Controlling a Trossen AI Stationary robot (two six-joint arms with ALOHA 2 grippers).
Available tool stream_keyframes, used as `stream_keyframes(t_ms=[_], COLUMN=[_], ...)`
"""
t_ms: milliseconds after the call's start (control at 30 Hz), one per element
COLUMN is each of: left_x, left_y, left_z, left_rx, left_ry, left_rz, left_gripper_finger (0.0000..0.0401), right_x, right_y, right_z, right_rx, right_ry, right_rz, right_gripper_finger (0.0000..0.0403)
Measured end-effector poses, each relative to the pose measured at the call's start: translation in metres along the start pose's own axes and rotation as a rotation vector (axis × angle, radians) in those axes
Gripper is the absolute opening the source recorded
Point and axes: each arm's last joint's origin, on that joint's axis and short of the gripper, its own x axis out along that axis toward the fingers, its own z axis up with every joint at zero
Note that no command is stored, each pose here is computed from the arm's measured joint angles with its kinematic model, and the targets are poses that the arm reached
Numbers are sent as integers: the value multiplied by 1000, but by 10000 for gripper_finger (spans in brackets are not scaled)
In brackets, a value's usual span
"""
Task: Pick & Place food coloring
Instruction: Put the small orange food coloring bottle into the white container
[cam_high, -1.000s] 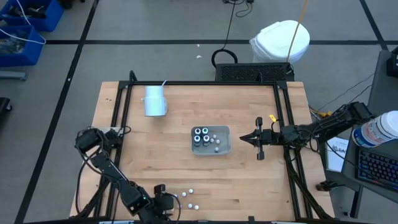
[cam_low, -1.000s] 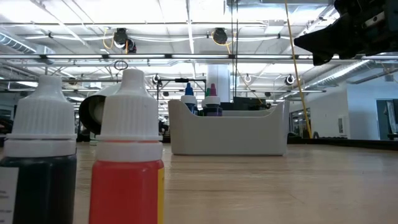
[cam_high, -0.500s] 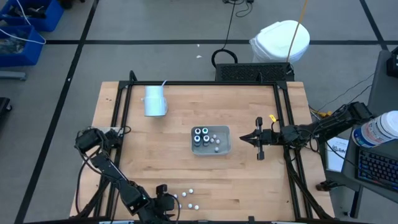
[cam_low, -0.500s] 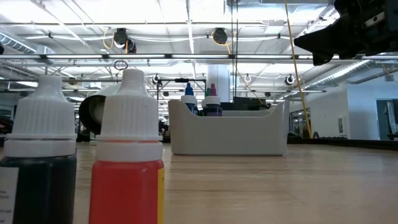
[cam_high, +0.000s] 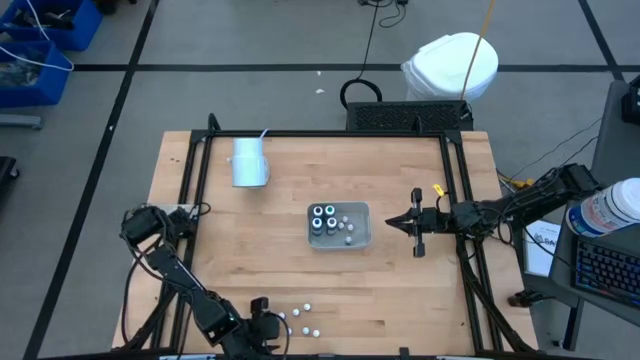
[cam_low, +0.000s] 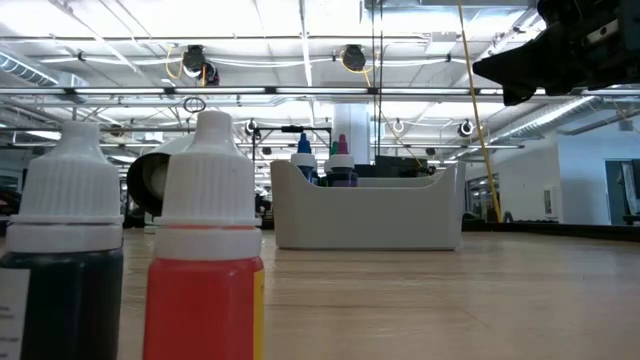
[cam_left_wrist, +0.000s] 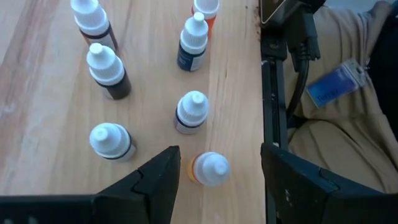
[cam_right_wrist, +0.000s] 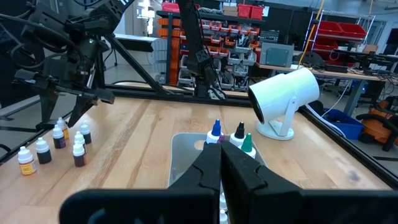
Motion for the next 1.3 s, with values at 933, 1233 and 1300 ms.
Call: stream_keyframes(t_ms=[933, 1233, 1300], left_x=[0, 0, 0], left_y=[0, 0, 0], left_z=[0, 0, 0], left_rx=[44, 30, 21], left_ry=[4, 3, 3], left_rz=[-3, -3, -3], left_gripper_finger=[227, 222, 207], right_x=[0, 0, 0], right_y=[0, 0, 0], right_z=[0, 0, 0], right_rx=[0, 0, -1], right_ry=[1, 2, 3], right_rz=[0, 0, 0], right_gripper_finger=[0, 0, 0])
